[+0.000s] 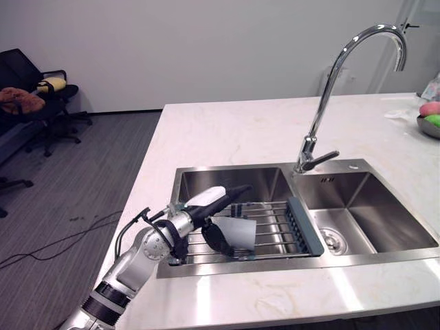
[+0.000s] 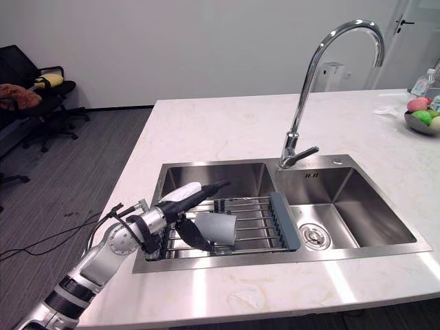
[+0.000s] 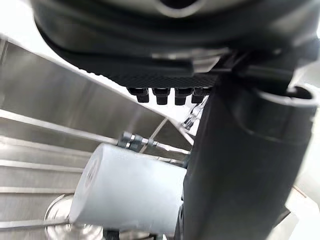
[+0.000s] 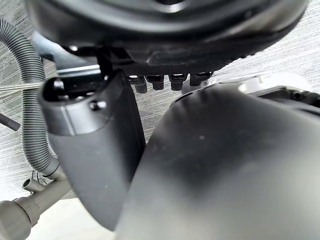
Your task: Walk over to the sink, pick up the cup, carry it to the dishwasher, place the cup inside the dishwasher, then close the dishwasher door
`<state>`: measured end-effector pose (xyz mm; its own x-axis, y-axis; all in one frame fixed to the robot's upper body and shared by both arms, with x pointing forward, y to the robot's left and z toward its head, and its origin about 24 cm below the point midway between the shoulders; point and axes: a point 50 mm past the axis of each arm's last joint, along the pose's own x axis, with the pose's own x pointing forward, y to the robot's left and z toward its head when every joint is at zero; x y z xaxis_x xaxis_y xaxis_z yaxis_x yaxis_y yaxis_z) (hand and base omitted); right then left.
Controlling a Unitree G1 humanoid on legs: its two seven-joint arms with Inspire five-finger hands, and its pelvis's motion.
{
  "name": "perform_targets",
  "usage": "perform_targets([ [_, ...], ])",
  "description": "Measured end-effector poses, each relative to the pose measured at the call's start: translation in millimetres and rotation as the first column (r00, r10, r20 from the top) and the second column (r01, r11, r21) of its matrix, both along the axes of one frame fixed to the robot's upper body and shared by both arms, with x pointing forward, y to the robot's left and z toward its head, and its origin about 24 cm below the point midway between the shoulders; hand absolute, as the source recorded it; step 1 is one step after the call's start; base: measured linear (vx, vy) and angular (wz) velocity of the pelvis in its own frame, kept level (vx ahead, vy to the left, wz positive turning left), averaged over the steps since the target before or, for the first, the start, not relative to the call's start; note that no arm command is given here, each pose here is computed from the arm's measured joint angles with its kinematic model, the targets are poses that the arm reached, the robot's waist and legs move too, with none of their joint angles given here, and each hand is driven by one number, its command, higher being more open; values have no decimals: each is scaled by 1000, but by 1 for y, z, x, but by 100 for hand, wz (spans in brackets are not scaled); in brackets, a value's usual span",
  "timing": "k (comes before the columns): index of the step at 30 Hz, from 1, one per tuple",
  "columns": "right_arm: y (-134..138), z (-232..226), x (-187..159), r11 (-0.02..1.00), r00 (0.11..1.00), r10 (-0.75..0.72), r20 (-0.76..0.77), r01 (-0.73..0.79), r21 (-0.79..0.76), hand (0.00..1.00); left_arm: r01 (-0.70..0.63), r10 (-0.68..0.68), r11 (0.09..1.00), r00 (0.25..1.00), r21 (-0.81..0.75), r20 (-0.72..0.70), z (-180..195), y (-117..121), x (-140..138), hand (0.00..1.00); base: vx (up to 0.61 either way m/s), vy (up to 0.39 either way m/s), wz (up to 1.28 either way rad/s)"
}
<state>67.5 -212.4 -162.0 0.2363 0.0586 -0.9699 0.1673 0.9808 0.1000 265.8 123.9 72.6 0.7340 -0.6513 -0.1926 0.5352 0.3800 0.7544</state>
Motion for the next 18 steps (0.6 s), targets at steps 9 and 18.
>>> perform_targets([
  [9, 1, 0, 3, 1000, 1000, 13, -2, -13, 0, 100, 18, -18, 999, 1000, 41, 8, -7, -7, -4, 100, -16, -13, 0],
  [18, 3, 0, 4, 999, 999, 34, -3, -34, -2, 100, -29, 22, 997, 996, 73, 84, -10, -11, -5, 100, -9, -7, 0],
])
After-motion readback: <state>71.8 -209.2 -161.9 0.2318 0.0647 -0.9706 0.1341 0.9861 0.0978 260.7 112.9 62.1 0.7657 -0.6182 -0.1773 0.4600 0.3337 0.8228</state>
